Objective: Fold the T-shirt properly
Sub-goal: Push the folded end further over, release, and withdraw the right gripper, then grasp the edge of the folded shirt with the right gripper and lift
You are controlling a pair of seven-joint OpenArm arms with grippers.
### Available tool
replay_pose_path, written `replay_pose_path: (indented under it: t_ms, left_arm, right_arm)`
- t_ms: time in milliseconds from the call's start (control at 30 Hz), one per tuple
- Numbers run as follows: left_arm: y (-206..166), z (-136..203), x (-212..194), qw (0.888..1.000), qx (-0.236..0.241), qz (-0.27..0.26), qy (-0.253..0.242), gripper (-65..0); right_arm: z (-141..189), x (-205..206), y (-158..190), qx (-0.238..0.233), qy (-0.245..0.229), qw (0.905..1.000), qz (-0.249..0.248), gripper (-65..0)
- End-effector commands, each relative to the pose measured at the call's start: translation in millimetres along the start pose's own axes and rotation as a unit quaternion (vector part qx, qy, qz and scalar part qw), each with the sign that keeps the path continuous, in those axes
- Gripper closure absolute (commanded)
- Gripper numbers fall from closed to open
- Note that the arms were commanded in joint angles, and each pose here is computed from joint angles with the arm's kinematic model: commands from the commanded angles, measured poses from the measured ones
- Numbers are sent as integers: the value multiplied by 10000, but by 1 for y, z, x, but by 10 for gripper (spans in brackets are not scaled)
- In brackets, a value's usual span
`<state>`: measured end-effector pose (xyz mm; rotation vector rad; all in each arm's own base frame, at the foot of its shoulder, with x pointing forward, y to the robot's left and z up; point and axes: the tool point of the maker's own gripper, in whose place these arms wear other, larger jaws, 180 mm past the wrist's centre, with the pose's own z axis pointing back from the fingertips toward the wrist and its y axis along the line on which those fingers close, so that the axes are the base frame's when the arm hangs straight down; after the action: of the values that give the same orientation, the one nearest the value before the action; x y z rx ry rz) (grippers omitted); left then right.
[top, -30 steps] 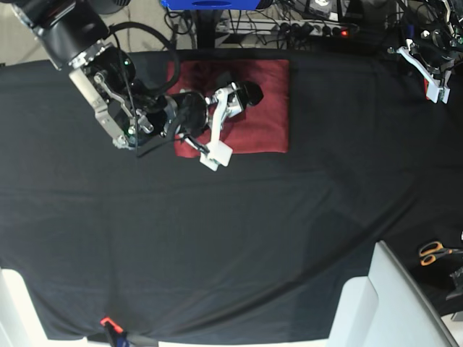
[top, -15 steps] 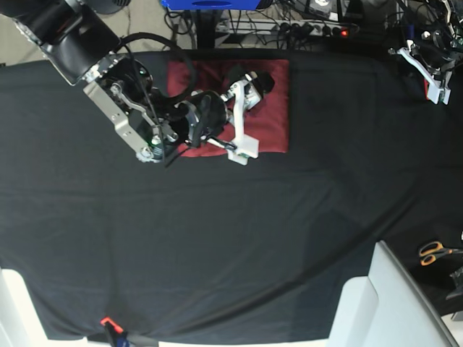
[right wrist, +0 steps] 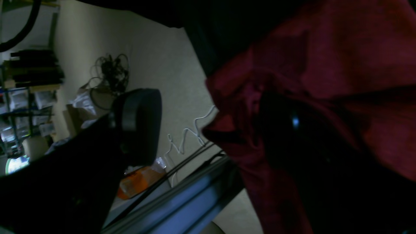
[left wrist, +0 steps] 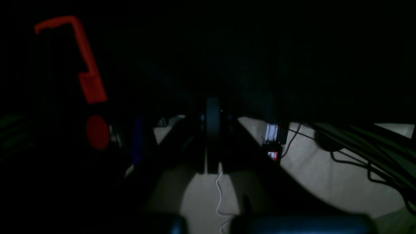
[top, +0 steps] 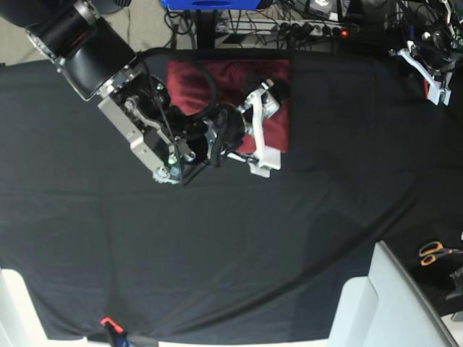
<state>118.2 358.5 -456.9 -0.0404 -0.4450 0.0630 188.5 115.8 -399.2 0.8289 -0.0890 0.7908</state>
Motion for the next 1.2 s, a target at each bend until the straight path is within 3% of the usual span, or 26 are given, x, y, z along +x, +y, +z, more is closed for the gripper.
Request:
replay_pose_path:
  t_ms: [0, 100, 233, 333, 500, 767, 1167]
  left_arm:
    - [7, 6, 14, 9998, 51, -92, -183, 0]
    - [7, 6, 17, 9997, 55, -114, -212, 0]
    - [7, 7, 18, 9997, 61, -125, -225, 0]
    - [12, 8, 18, 9997, 97, -146, -195, 0]
    - [12, 8, 18, 9997, 97, -146, -195, 0]
    - [12, 8, 19, 9996, 94, -162, -202, 0]
    - [12, 9, 19, 9996, 101, -162, -203, 0]
  right_arm:
    - [7, 17, 8, 94, -229, 9996, 166, -441]
    - [21, 30, 23, 284, -506, 9978, 335, -440]
    - [50, 30, 14, 73, -933, 9949, 371, -428]
    - [75, 15, -24, -330, -1299, 9902, -401, -294]
    - [93, -18, -58, -673, -1532, 9802, -1058, -2]
    - [81, -52, -99, -896, -1497, 9681, -1800, -14]
    - [65, -54, -104, -748, -1453, 9676, -1923, -14]
